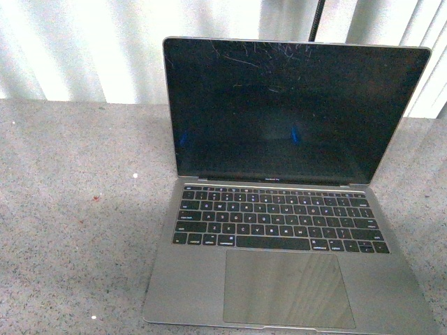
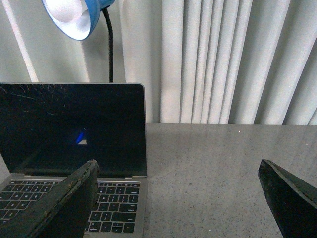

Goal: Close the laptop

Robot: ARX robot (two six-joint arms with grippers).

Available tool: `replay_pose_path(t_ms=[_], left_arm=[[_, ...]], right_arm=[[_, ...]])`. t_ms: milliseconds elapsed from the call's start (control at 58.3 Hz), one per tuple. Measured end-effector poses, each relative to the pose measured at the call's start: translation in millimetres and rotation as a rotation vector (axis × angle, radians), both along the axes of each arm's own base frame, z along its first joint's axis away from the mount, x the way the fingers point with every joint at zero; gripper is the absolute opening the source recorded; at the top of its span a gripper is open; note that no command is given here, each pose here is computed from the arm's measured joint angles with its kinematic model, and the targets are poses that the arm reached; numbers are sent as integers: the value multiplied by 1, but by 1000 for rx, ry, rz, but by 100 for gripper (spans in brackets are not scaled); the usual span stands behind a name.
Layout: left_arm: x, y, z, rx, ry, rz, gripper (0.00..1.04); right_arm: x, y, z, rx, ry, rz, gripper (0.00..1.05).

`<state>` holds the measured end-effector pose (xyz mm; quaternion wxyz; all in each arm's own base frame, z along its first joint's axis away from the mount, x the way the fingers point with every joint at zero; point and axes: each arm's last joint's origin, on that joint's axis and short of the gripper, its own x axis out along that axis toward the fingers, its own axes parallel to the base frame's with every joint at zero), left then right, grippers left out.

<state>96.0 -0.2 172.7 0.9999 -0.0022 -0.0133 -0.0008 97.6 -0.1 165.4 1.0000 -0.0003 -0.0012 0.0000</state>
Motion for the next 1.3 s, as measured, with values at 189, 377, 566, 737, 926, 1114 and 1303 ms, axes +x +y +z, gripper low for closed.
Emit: replay_pose_path(t_ms=[189,377,566,737,926,1114,1303], left_arm=[[0,0,0,0,0,0,98],[0,0,0,0,0,0,98],[0,0,0,0,0,0,98],[0,0,0,0,0,0,98],[0,0,0,0,0,0,98],[0,0,0,0,0,0,98],[9,0,-4,-190,223,125,98]], right_arm=[[0,0,0,0,0,0,97],[0,0,0,0,0,0,97],[0,0,0,0,0,0,97],[0,0,0,0,0,0,97],[0,0,0,0,0,0,97],[0,0,0,0,0,0,97],[1,0,1,78,191,74,97]])
